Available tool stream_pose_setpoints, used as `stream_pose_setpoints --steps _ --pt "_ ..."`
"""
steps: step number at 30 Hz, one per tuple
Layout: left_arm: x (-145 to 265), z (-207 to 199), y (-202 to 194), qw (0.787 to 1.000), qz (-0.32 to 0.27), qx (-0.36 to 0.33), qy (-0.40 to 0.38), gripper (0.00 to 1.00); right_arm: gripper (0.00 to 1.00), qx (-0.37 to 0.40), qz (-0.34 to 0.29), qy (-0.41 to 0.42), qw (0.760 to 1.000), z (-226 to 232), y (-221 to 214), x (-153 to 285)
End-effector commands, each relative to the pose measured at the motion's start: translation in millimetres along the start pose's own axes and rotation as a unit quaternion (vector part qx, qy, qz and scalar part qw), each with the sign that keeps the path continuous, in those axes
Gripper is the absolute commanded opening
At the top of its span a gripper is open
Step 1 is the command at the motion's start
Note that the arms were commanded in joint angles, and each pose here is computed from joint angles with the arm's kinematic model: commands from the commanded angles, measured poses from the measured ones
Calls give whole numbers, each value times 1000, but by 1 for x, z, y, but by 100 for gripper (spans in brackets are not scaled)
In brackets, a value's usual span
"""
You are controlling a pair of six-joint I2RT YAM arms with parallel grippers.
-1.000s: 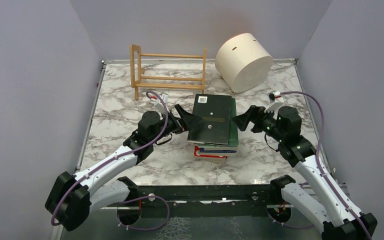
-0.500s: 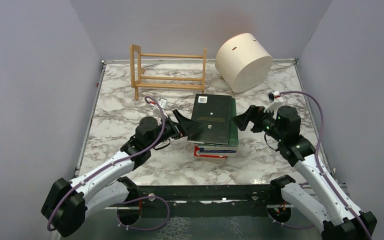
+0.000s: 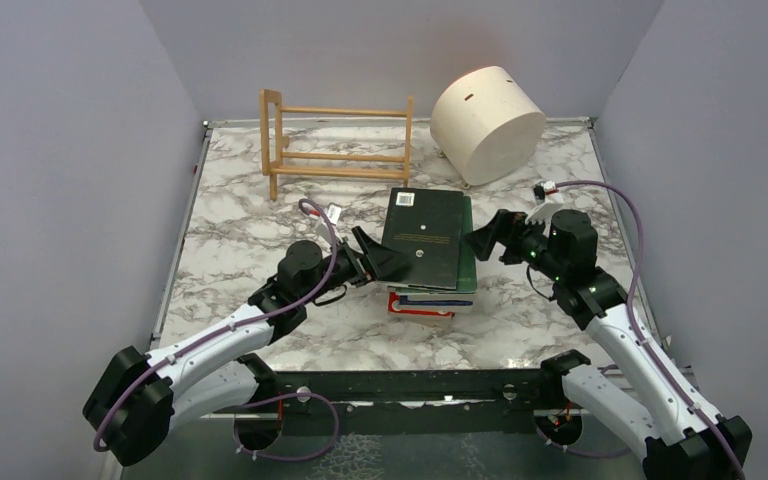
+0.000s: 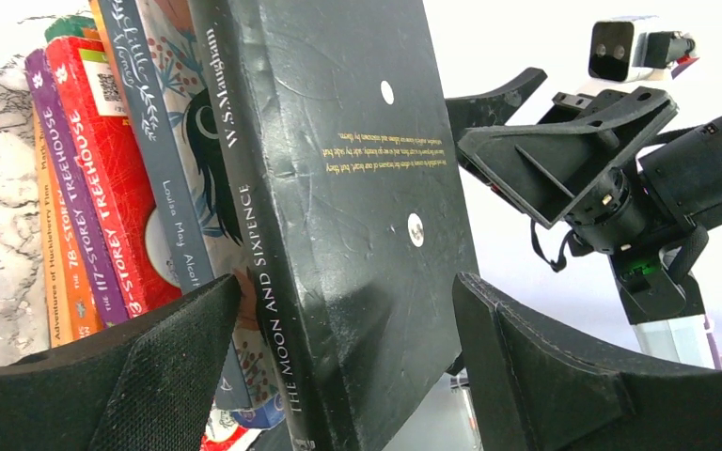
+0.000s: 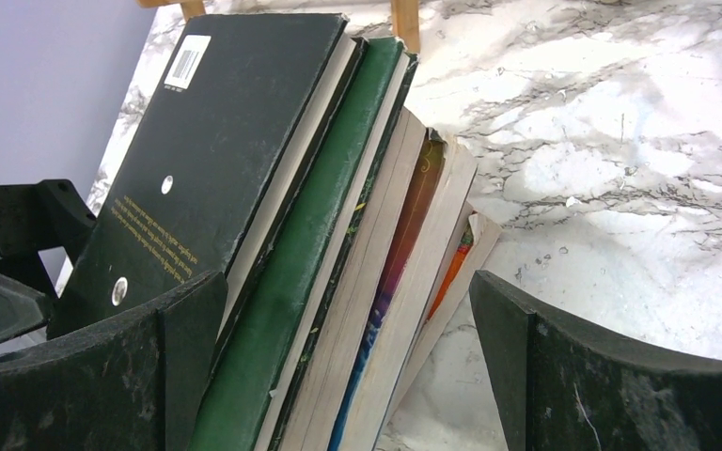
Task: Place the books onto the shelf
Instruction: Pick up the book from the center of the board.
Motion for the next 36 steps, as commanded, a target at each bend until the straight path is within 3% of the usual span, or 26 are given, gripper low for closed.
stream_pose_setpoints --steps 1,9,15,24,28,31,36 --pt "-2 -11 -3 1000 1 4 -29 75 100 12 -13 16 1000 6 8 -2" --pt "-4 -14 -8 999 3 11 -38 61 100 13 -10 14 1000 4 4 -3" --pt "-1 -15 -6 999 -8 20 -45 42 100 15 -4 15 1000 3 2 -5" --pt "1 -25 1 998 -24 16 -58 33 100 17 4 11 1000 0 -3 -8" --pt "2 -30 4 997 -29 13 -64 21 100 18 4 10 1000 0 -3 -7" --pt "3 -32 6 997 -36 10 -67 6 100 19 4 9 1000 0 -3 -7" --pt "10 -42 16 995 -53 2 -81 4 100 21 2 6 1000 -1 -2 -5"
Point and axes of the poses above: each gripper's point midway between its finger pads, its own x axis back along the fingers, its own z axis along the line the jaws close on, y = z × x, the point moved 2 cm from there along x, back along the fingers, and after that the axes turned 7 degrees about x, right-handed, at the moved point
